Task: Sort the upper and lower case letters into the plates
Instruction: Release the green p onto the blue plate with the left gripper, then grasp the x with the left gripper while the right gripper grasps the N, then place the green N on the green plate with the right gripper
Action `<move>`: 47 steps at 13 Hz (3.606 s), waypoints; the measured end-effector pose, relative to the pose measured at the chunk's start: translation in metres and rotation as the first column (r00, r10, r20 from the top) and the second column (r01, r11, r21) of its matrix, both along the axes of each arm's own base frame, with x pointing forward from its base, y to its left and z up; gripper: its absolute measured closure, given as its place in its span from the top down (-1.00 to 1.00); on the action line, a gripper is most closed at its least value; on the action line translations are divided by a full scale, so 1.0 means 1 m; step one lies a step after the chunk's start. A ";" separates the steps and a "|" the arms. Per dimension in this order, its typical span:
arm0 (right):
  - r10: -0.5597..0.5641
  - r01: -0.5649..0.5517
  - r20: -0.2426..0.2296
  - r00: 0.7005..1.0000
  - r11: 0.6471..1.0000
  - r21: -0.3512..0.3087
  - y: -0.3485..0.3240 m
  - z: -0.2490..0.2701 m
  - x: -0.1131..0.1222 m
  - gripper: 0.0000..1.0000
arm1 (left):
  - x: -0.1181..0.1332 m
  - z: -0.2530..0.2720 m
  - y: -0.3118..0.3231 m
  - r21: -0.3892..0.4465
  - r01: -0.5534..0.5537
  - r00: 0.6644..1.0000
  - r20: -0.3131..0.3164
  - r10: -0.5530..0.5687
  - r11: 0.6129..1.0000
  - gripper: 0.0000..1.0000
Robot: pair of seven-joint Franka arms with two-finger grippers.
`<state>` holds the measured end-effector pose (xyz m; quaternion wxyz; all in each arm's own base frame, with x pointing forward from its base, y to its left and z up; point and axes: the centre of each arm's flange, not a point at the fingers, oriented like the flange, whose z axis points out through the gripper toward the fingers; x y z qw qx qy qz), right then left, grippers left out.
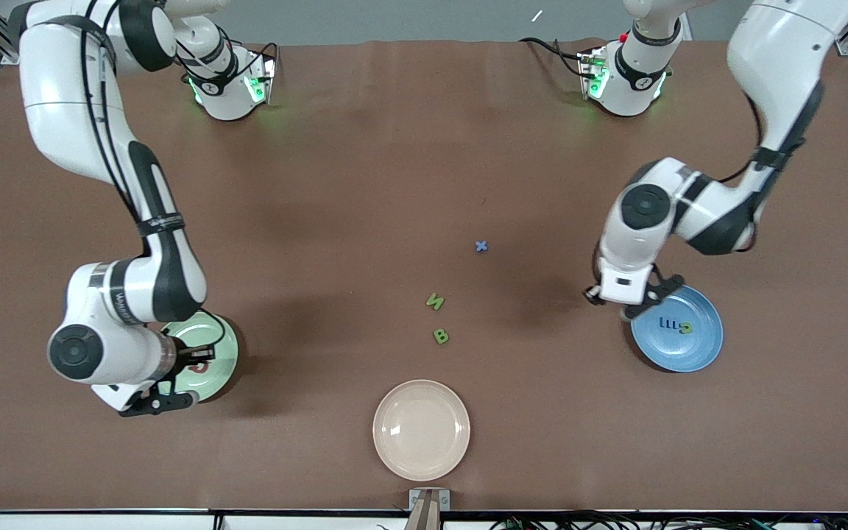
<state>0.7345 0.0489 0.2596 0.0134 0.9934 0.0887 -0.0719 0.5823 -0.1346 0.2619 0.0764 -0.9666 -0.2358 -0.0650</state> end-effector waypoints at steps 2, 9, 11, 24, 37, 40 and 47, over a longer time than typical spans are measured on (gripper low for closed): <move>0.011 -0.011 -0.024 1.000 1.000 0.004 -0.010 -0.013 -0.005 -0.30 | 0.015 -0.001 0.078 0.010 0.072 0.997 -0.037 -0.072 0.997 -0.26; -0.067 0.067 -0.026 0.997 0.998 0.008 0.042 -0.015 -0.010 0.52 | 0.031 -0.034 0.144 -0.062 0.101 0.990 -0.088 -0.106 0.993 0.27; -0.173 0.173 -0.024 0.985 0.985 0.010 0.107 -0.015 -0.021 0.52 | 0.032 -0.024 0.122 -0.073 0.133 0.987 -0.078 -0.138 0.988 0.73; -0.670 0.665 0.038 0.741 0.741 0.091 0.423 -0.042 -0.149 0.55 | -0.072 -0.005 -0.203 -0.270 0.107 0.987 -0.090 -0.136 0.957 0.54; -0.687 0.667 0.065 0.724 0.720 0.192 0.457 -0.081 -0.165 0.55 | -0.115 -0.066 -0.269 -0.243 0.002 0.994 -0.108 -0.029 0.970 0.43; -0.679 0.658 0.071 0.731 0.729 0.189 0.461 -0.081 -0.168 0.29 | -0.122 -0.073 -0.267 -0.233 0.004 0.992 -0.122 -0.034 0.973 0.41; -0.670 0.648 0.081 0.738 0.737 0.195 0.464 -0.081 -0.169 -0.28 | -0.142 -0.088 -0.263 -0.207 -0.004 0.987 -0.158 -0.029 0.978 0.34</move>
